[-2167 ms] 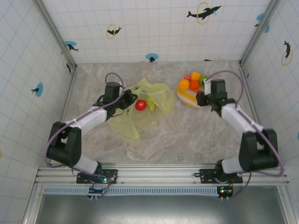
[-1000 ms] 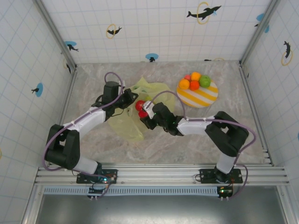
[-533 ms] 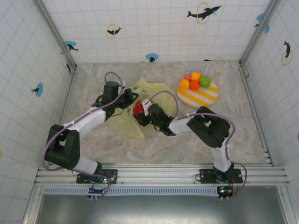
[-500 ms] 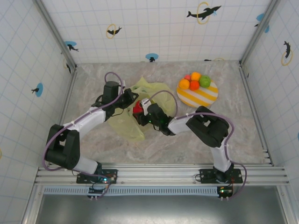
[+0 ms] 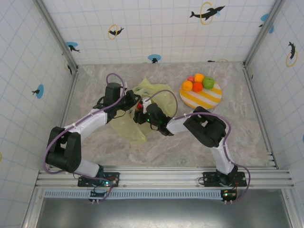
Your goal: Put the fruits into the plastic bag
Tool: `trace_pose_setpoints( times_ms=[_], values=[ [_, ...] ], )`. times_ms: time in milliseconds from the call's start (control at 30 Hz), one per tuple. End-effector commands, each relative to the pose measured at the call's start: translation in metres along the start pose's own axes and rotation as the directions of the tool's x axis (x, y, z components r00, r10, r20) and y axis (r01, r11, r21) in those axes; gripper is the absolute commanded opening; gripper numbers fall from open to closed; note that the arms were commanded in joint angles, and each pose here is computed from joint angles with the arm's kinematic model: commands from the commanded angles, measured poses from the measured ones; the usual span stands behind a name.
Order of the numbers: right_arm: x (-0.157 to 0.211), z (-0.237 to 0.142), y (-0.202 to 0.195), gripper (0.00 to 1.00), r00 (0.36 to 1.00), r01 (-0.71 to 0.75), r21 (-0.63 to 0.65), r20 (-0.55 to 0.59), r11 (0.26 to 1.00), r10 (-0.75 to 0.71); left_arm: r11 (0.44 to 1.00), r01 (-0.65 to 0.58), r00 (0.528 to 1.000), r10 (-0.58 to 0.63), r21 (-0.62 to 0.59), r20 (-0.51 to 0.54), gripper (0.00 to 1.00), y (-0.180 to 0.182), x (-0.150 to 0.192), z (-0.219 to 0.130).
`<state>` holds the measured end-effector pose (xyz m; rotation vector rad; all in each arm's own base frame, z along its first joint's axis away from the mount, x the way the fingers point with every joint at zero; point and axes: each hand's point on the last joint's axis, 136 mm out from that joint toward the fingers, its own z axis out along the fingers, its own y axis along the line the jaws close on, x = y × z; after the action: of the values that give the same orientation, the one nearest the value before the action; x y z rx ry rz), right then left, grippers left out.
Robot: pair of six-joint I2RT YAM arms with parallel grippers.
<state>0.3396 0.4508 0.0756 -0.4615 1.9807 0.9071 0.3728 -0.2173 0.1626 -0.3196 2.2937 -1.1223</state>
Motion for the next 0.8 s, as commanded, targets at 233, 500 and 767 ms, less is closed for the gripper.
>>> trace_pose_setpoints(
  times_ms=[233, 500, 767],
  values=[
    [-0.014, -0.029, 0.006, 0.75, 1.0, 0.006, -0.042, 0.016, 0.999, -0.005, 0.999, -0.009, 1.0, 0.008, 0.044, 0.03, 0.0, -0.017, -0.011, -0.008],
    [0.005, -0.072, 0.001, 0.69, 0.991, 0.103, -0.048, -0.077, 0.994, -0.106, 0.999, -0.009, 1.0, 0.008, 0.043, 0.03, 0.0, -0.017, -0.011, -0.008],
    [0.036, -0.123, -0.006, 0.65, 0.954, 0.193, -0.052, -0.225, 0.98, -0.2, 0.999, -0.008, 1.0, 0.006, 0.039, 0.03, 0.0, -0.015, -0.011, -0.007]
  ],
)
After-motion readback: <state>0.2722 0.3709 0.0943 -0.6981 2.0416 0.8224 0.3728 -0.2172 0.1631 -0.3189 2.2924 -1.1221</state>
